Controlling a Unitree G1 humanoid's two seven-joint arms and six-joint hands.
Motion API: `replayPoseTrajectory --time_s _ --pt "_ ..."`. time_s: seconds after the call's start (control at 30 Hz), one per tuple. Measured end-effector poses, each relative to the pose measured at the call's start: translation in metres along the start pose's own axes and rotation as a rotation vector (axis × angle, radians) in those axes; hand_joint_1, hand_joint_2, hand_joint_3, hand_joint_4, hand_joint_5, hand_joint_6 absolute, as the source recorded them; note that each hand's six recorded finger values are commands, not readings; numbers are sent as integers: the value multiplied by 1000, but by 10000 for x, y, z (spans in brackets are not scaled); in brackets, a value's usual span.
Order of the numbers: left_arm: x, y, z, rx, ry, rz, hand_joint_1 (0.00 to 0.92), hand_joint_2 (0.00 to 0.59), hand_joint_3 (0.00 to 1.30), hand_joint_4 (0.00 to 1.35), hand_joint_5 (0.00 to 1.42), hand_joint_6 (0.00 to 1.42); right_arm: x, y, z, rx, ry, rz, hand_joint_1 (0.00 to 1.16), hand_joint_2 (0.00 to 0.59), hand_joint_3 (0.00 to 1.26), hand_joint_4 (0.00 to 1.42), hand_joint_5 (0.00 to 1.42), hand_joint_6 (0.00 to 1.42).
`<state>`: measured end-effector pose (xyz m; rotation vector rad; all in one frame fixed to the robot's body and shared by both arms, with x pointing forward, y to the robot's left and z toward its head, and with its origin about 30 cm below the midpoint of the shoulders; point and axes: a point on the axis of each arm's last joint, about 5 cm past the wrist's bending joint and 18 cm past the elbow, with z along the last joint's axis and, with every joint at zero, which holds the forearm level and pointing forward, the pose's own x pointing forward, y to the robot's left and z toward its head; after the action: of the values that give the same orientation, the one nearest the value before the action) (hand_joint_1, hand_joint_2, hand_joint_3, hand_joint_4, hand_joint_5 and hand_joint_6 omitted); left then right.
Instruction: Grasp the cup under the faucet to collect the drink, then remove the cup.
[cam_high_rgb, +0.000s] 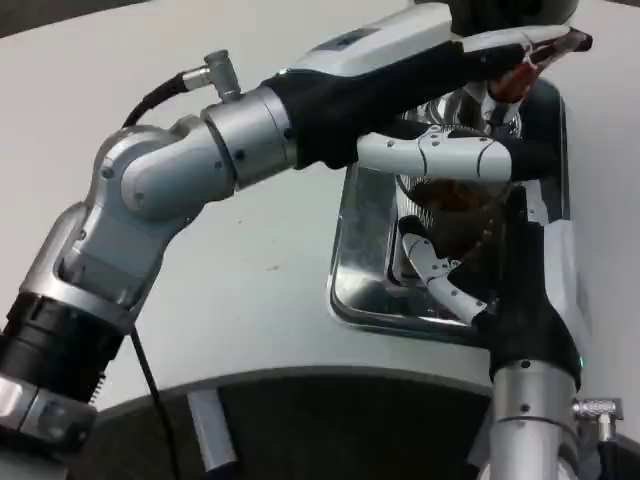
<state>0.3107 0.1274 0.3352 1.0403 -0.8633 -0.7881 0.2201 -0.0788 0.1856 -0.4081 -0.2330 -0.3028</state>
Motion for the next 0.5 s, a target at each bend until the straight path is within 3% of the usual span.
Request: replayPoseTrajectory --time_s 0.5 --pt "-153 -51 -45 -99 -9 96 0 125 199 108 178 313 -11 40 51 6 -17 9 694 271 0 0 15 28"
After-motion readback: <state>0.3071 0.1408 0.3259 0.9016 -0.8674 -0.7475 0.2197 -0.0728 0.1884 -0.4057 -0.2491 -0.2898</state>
